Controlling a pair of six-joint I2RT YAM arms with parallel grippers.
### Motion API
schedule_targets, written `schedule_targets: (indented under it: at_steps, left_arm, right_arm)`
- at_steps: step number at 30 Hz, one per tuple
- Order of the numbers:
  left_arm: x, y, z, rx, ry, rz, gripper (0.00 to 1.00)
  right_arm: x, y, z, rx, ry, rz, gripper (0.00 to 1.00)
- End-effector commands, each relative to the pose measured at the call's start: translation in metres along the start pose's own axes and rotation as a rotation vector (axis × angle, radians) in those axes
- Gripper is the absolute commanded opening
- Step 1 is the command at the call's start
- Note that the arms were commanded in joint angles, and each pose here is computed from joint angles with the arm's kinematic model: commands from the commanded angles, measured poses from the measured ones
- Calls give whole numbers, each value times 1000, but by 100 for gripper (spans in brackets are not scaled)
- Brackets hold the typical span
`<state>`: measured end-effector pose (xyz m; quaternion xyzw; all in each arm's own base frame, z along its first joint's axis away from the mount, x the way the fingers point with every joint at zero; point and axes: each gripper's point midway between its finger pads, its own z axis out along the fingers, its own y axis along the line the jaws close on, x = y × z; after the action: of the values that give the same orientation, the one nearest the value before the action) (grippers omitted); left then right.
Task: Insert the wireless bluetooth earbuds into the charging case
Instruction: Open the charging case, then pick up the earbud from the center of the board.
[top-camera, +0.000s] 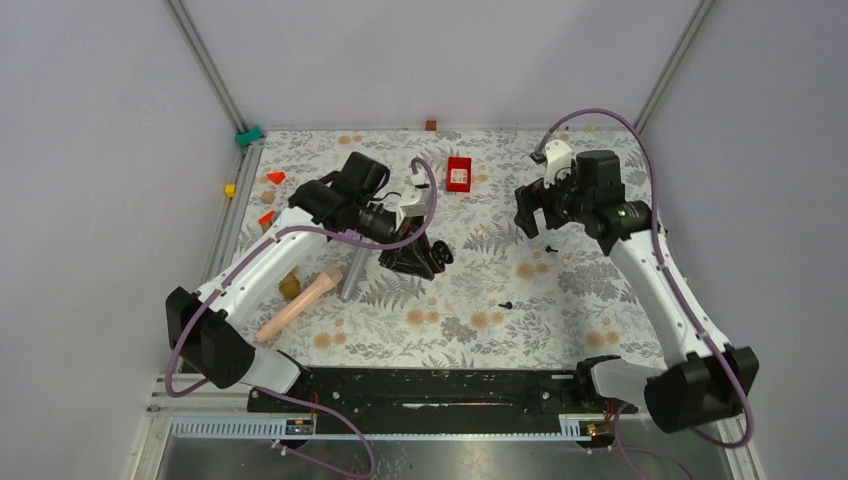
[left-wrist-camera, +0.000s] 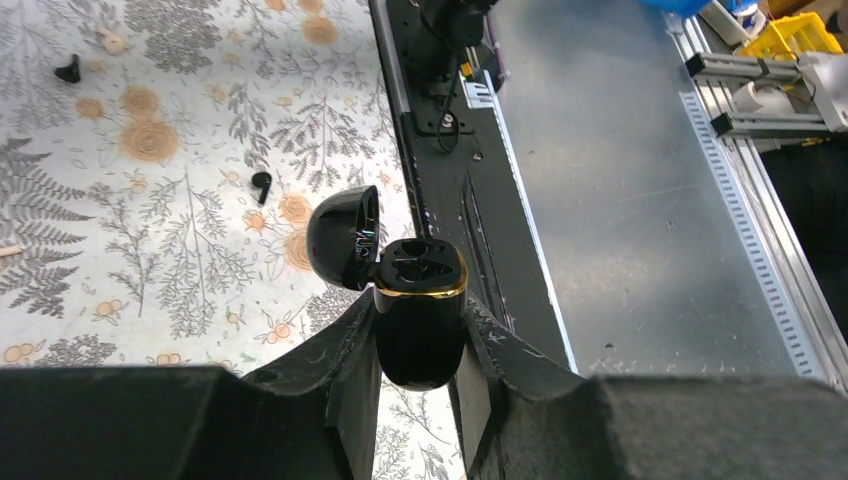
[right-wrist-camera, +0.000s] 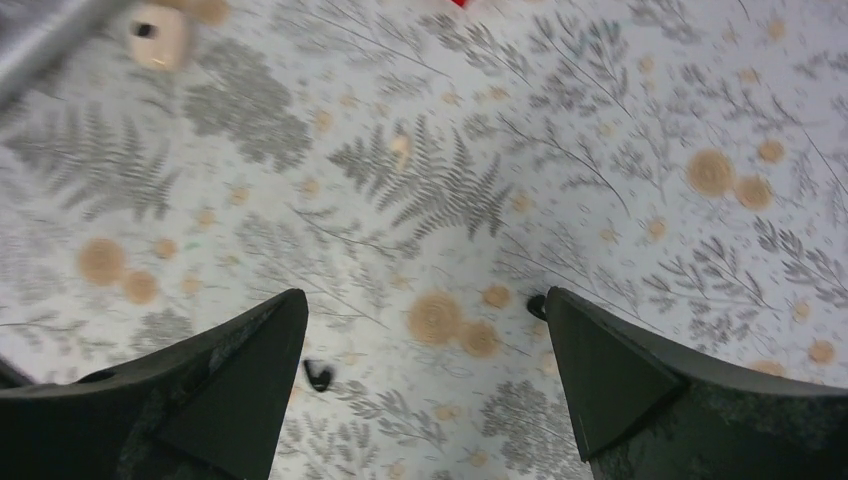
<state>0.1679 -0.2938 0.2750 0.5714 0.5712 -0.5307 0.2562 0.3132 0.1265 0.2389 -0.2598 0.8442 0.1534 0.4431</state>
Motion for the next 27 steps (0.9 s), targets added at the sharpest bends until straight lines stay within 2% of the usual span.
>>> schedule_targets:
  at_steps: [1,4,9,11,13,18,27]
  left_arm:
    - [2,-21,-3,63,-29,118,0]
    - [5,-23,-5,60,-18,125,0]
    - [12,-32,-12,60,45,137,0]
    - [18,-39,-15,73,71,126,0]
    - [22,-42,-15,80,80,120,0]
    - [27,-46,-14,101,65,111,0]
    - [37,-42,-12,110,67,88,0]
  right_arm:
    - [24,-52,7,144,154,-172,95]
    - [54,-42,13,48,264,-225,93]
    - [96,-4,21,-107,321,-262,92]
    - [109,5,26,-152,308,-262,89]
    - [120,15,31,-210,308,-263,81]
    - [144,28,40,-314,305,-303,69]
    - [172,35,52,-395,155,-647,68]
